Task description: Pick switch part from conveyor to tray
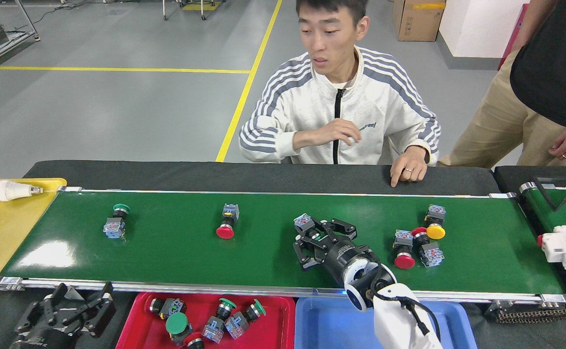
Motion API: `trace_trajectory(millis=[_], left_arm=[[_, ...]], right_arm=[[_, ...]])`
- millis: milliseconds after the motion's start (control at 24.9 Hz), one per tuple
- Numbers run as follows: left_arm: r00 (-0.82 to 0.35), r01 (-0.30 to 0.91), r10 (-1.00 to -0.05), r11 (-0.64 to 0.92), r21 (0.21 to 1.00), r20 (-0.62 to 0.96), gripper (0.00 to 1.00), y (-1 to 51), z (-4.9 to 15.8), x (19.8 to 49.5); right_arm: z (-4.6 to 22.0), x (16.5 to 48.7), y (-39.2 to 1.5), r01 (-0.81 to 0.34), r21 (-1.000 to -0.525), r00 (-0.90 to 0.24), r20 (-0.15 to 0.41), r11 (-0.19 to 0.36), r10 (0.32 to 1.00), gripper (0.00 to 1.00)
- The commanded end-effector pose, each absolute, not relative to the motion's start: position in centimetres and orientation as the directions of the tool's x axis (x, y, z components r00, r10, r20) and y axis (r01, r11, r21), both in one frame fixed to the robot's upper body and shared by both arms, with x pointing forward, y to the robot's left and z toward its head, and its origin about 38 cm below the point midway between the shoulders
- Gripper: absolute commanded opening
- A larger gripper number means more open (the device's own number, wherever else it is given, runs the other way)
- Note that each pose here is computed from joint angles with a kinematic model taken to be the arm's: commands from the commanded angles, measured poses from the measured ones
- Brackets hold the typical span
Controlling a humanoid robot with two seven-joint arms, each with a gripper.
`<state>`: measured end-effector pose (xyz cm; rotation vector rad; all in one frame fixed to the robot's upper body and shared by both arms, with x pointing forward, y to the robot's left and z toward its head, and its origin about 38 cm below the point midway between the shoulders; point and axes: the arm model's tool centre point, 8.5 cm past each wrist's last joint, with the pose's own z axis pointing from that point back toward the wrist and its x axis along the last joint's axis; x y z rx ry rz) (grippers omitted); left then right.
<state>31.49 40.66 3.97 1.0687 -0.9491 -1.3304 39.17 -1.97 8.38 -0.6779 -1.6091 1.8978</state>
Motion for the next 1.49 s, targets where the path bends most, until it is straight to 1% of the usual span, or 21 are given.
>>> trace_trajectory(millis=[0, 40, 80, 161, 281, 321, 402, 482, 562, 642, 683, 763, 843, 924, 1004, 1084, 1165, 1285, 1325, 1365, 1446], left_arm=[[0.053, 0.236, -0.995, -0.066, 0.97, -0.081, 1.0, 41.9, 5.3, 32.5], [0.054, 0.236, -0.995, -0.069, 0.969, -0.084, 1.0, 42.2, 5.4, 33.0], [0.059, 0.243, -0.994, -0.073, 0.967, -0.09, 1.0, 42.8, 5.4, 33.6], [0.059, 0.267, -0.993, -0.08, 0.96, -0.099, 1.0, 44.4, 5.2, 34.7], [0.036, 0.283, -0.994, -0.087, 0.955, -0.101, 1.0, 46.2, 5.8, 37.3], [0.037, 0.295, -0.994, -0.084, 0.952, -0.099, 1.0, 46.7, 5.9, 38.3], [0.056, 0.321, -0.993, -0.08, 0.944, -0.103, 1.0, 48.1, 5.5, 39.3], [0.092, 0.331, -0.99, -0.072, 0.941, -0.108, 1.0, 49.9, 4.9, 38.9], [0.131, 0.345, -0.984, -0.066, 0.936, -0.118, 1.0, 52.0, 4.5, 38.3], [0.184, 0.369, -0.974, -0.057, 0.928, -0.132, 1.0, 54.1, 4.4, 37.8], [0.202, 0.378, -0.97, -0.051, 0.924, -0.136, 1.0, 54.7, 4.3, 37.7], [0.248, 0.37, -0.96, -0.027, 0.929, -0.127, 1.0, 55.8, 4.8, 38.5], [0.272, 0.367, -0.956, -0.004, 0.93, -0.111, 1.0, 56.3, 4.9, 39.1], [0.291, 0.385, -0.95, 0.009, 0.923, -0.112, 1.0, 56.8, 4.8, 39.4], [0.34, 0.423, -0.932, 0.029, 0.906, -0.129, 0.99, 57.3, 4.2, 39.7], [0.382, 0.446, -0.91, 0.029, 0.894, -0.161, 0.95, 57.7, 3.6, 39.5], [0.41, 0.42, -0.895, 0.012, 0.907, -0.178, 0.86, 58.0, 3.8, 39.4], [0.42, 0.386, -0.894, 0.018, 0.922, -0.158, 0.47, 57.8, 3.9, 39.5], [0.426, 0.376, -0.893, 0.029, 0.926, -0.144, 0.37, 57.6, 3.8, 39.6], [0.429, 0.37, -0.894, 0.043, 0.928, -0.129, 0.29, 57.3, 3.6, 39.7], [0.423, 0.359, -0.902, 0.074, 0.93, -0.092, 0.21, 56.0, 2.9, 40.2]], right_arm=[[9.9, 35.6, -0.4, 0.002, -0.996, -0.84, -0.052, -0.093, 0.54, 0.5], [9.8, 34.6, -0.3, 0.006, -0.996, -0.861, -0.05, -0.088, 0.507, 0.81], [9.5, 33.7, 0.5, -0.007, -0.997, -0.876, -0.03, -0.075, 0.482, 1.0], [9.6, 32.7, 2.1, -0.014, -0.998, -0.889, -0.014, -0.058, 0.458, 1.0], [9.8, 32.8, 2.3, -0.014, -0.999, -0.887, -0.011, -0.051, 0.462, 1.0], [10.3, 33.2, 2.0, -0.007, -0.999, -0.877, -0.011, -0.037, 0.48, 1.0], [11.3, 35.0, -0.4, -0.002, -1.0, -0.808, 0.0, -0.003, 0.589, 1.0], [11.7, 36.5, -4.3, -0.008, -0.999, -0.677, 0.042, 0.05, 0.735, 0.98], [10.7, 35.7, -8.8, -0.002, -0.99, -0.458, 0.128, 0.142, 0.88, 0.98], [9.9, 34.6, -12.2, 0.068, -0.979, -0.267, 0.166, 0.19, 0.949, 0.98], [9.2, 34.1, -13.3, 0.084, -0.978, -0.201, 0.172, 0.192, 0.964, 0.98], [6.6, 32.3, -16.6, 0.06, -0.986, -0.045, 0.154, 0.156, 0.987, 0.98], [5.6, 31.9, -17.6, 0.033, -0.991, -0.02, 0.128, 0.129, 0.992, 0.98], [5.7, 32.5, -16.9, 0.035, -0.991, -0.032, 0.132, 0.133, 0.991, 0.98], [6.8, 34.6, -13.9, 0.05, -0.99, -0.119, 0.122, 0.129, 0.985, 0.98], [7.0, 36.6, -10.7, 0.023, -0.995, -0.204, 0.093, 0.099, 0.975, 0.98], [7.3, 38.5, -7.8, -0.014, -0.998, -0.272, 0.069, 0.068, 0.96, 0.98], [7.5, 40.1, -4.8, -0.056, -0.998, -0.351, 0.027, 0.007, 0.936, 0.98], [7.5, 40.5, -4.0, -0.072, -0.997, -0.373, 0.012, -0.016, 0.928, 0.98], [7.5, 40.6, -3.5, -0.085, -0.996, -0.405, -0.001, -0.039, 0.914, 0.98], [7.2, 40.3, -2.4, -0.123, -0.99, -0.483, 0.005, -0.062, 0.875, 0.98]])
